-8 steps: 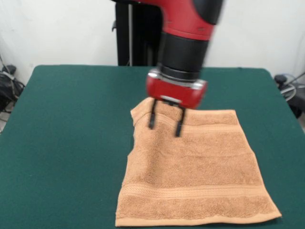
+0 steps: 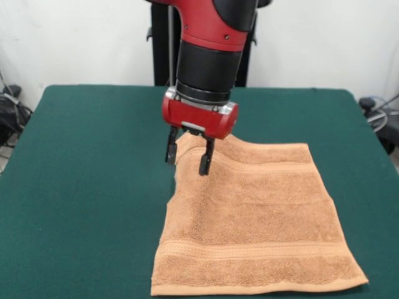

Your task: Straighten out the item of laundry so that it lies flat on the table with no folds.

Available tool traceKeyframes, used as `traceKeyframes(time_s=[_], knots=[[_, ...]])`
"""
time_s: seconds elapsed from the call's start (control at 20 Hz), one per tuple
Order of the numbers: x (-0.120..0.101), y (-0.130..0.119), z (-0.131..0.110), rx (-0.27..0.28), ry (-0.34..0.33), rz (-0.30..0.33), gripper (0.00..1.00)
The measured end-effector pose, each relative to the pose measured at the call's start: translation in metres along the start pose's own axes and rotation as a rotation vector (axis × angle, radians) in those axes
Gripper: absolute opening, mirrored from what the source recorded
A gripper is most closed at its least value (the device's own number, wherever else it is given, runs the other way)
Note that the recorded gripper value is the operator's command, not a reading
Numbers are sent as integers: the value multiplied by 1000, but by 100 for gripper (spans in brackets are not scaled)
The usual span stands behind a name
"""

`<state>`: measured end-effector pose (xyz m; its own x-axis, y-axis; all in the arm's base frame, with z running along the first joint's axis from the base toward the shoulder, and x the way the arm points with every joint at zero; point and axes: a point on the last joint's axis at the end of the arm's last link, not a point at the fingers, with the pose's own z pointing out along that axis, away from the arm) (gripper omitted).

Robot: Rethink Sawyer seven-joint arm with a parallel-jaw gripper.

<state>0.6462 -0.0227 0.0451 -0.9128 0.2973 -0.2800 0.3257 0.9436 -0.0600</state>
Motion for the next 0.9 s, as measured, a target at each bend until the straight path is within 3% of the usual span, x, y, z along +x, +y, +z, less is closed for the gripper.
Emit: traceKeyframes(time_s=[0.55, 0.9], knots=[[32, 18, 21, -22, 16, -145, 100], [52, 20, 54, -31, 15, -206, 100]])
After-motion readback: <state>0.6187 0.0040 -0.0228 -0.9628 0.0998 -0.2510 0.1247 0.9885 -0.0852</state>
